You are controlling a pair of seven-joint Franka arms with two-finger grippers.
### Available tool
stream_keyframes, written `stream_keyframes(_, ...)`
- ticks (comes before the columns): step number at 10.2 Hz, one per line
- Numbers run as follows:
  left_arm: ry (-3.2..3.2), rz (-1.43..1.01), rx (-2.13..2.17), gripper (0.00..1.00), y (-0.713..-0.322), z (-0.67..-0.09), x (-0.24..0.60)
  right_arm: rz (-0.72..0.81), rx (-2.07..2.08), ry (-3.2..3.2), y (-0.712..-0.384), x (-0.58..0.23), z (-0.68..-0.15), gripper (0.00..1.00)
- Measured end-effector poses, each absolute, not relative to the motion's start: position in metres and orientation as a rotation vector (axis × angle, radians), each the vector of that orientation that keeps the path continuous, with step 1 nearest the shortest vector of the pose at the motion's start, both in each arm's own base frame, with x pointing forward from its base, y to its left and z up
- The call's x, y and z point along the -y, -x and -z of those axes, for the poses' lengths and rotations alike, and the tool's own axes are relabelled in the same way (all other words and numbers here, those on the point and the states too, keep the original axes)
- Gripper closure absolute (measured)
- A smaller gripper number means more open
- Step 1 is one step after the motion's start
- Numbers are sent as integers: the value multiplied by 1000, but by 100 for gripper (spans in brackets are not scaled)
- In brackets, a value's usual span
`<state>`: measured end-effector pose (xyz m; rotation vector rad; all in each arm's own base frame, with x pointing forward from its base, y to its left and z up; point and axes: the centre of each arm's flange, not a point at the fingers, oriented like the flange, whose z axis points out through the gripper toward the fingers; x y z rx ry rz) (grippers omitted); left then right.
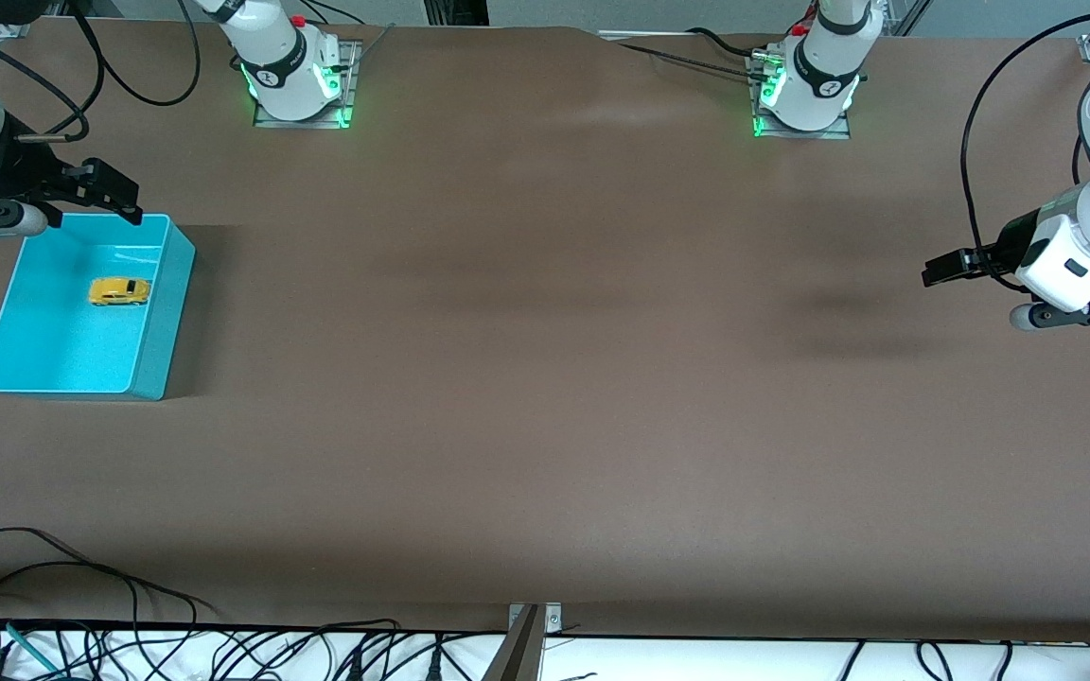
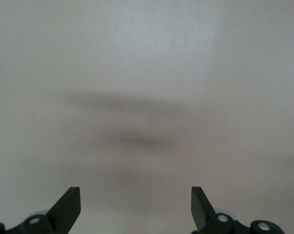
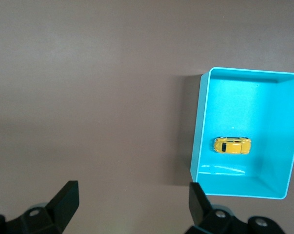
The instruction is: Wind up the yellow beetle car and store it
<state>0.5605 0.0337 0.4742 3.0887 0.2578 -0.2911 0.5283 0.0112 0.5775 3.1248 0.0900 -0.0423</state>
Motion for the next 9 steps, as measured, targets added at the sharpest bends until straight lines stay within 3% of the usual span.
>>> stream_keyframes(9, -3089, 291, -256, 0, -561, -474, -34, 63, -91, -3114, -527, -10, -576, 0)
